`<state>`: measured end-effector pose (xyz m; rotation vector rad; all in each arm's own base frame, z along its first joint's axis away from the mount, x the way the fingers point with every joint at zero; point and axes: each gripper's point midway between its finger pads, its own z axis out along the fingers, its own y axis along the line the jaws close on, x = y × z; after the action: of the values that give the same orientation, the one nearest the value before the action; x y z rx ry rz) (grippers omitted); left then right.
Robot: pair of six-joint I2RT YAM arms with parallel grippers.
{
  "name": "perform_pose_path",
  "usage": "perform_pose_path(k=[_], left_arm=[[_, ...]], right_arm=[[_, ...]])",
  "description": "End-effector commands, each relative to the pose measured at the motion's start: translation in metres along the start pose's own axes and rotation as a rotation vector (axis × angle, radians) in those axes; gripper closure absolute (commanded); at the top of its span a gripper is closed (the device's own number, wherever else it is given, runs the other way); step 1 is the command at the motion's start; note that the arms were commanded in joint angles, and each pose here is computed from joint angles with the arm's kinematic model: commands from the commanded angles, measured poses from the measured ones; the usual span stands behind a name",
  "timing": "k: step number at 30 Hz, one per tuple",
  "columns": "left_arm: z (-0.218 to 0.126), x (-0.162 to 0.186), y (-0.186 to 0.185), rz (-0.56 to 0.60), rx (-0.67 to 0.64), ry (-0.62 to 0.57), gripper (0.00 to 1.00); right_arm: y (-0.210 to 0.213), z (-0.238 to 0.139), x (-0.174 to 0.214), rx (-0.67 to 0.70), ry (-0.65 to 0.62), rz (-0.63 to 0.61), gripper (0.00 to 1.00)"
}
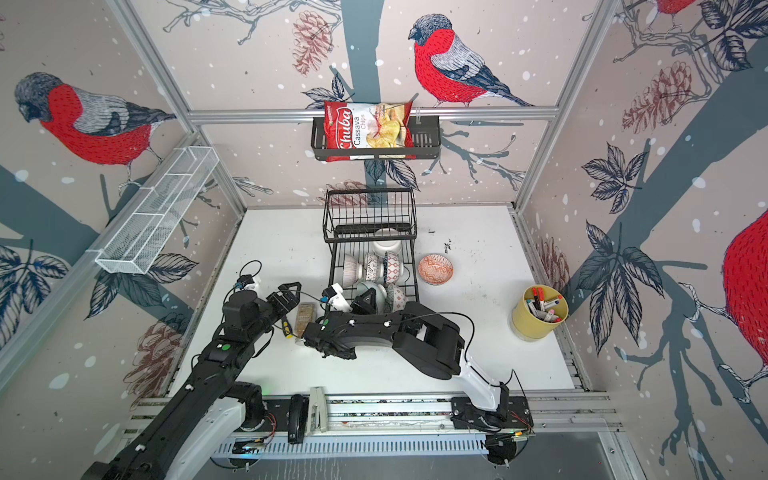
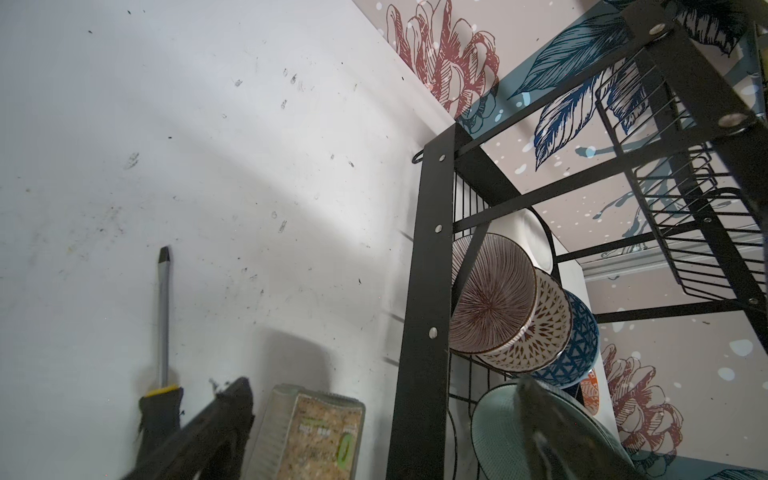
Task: Load the bowls into the dish rack
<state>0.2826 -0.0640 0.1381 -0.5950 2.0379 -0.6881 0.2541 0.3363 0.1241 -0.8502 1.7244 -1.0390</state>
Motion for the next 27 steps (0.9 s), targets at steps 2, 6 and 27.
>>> perform_pose_path(k=[2,6,27], left_arm=[[-0.001,-0.004,-0.006,0.006,0.026,-0.014,0.03],[-0.002,-0.004,-0.006,0.006,0.030,-0.015,0.03],[-0.005,0.000,-0.002,0.015,0.024,-0.015,0.03]], right_arm=[[0.058,-0.012,0.033,-0.292,0.185,-0.008,1.00],[0.066,-0.018,0.031,-0.337,0.194,0.001,1.00],[0.046,-0.014,0.027,-0.301,0.223,0.076,1.00]])
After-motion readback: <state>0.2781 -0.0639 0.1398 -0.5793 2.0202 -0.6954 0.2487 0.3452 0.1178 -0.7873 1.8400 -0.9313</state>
